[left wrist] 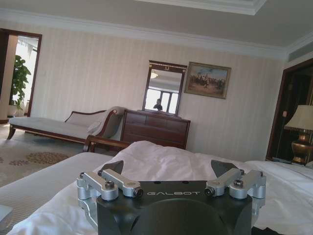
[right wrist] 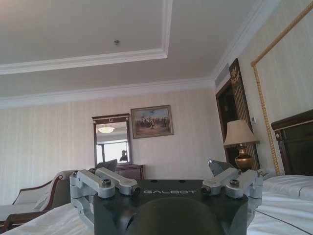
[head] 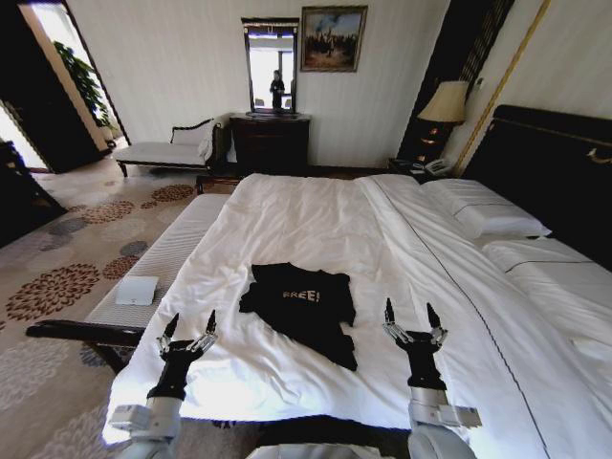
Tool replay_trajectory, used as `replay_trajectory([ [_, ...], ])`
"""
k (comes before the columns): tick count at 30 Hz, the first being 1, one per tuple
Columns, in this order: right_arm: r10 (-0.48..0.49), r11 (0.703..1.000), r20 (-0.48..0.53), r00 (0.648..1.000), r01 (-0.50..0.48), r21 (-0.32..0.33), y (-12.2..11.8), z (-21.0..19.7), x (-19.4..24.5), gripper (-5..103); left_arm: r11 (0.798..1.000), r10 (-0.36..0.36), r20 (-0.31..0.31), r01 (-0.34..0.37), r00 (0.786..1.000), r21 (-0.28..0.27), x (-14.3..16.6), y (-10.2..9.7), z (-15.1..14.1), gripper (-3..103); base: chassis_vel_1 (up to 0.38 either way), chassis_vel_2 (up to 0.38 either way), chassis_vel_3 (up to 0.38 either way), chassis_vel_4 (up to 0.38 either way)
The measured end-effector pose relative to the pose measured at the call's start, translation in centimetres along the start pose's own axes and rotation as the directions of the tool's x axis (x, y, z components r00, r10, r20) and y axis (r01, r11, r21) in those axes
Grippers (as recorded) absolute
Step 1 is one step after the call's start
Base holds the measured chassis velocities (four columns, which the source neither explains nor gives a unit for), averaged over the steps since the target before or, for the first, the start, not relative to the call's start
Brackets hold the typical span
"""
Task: Fold the clothes on the bed.
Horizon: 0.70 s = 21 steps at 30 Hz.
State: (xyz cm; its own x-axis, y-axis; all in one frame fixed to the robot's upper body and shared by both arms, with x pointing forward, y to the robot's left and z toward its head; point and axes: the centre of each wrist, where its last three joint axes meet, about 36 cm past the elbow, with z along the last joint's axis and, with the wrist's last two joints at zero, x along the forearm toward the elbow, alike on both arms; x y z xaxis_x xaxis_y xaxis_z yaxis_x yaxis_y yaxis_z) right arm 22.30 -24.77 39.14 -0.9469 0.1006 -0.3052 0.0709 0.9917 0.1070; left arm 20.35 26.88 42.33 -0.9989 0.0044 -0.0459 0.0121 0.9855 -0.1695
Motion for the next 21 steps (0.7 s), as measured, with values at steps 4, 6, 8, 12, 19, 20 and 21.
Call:
replay_trajectory([
  [4, 0.003, 1.0, -0.003, 1.0, -0.003, 0.006, -0.03, 0.15, 0.08, 100, 1.0, -0.003, -0.004, 0.003, 1.0, -0.001, 0.02, 0.21, 0.24, 100, 0.0, 0.0, 0.0, 0.0],
  [6, -0.001, 1.0, -0.009, 1.0, 0.001, 0.019, -0.08, 0.3, 0.21, 100, 1.0, -0.004, -0.005, 0.004, 1.0, 0.0, 0.01, 0.26, 0.34, 100, 0.0, 0.0, 0.0, 0.0],
  [8, -0.005, 1.0, -0.014, 1.0, 0.006, 0.027, -0.11, 0.42, 0.33, 100, 1.0, -0.005, -0.006, 0.005, 1.0, 0.001, 0.02, 0.28, 0.45, 100, 0.0, 0.0, 0.0, 0.0],
  [12, -0.007, 0.999, -0.016, 1.0, 0.008, 0.034, -0.18, 0.49, 0.36, 100, 1.0, -0.006, -0.005, 0.006, 1.0, 0.003, 0.0, 0.25, 0.5, 100, 0.0, 0.0, 0.0, 0.0],
  [19, 0.005, 0.999, -0.024, 1.0, -0.004, 0.039, -0.25, 0.49, 0.46, 100, 1.0, -0.013, 0.006, 0.013, 1.0, 0.018, 0.39, 0.63, 0.52, 100, 0.0, 0.0, 0.0, 0.0],
  [20, 0.005, 0.999, -0.024, 1.0, -0.004, 0.039, -0.25, 0.49, 0.46, 100, 1.0, -0.013, 0.006, 0.013, 1.0, 0.018, 0.39, 0.63, 0.52, 100, 0.0, 0.0, 0.0, 0.0],
  [21, 0.007, 0.999, -0.027, 1.0, -0.006, 0.038, -0.23, 0.55, 0.56, 100, 1.0, -0.016, 0.001, 0.016, 1.0, 0.02, 0.43, 0.66, 0.72, 100, 0.0, 0.0, 0.0, 0.0],
])
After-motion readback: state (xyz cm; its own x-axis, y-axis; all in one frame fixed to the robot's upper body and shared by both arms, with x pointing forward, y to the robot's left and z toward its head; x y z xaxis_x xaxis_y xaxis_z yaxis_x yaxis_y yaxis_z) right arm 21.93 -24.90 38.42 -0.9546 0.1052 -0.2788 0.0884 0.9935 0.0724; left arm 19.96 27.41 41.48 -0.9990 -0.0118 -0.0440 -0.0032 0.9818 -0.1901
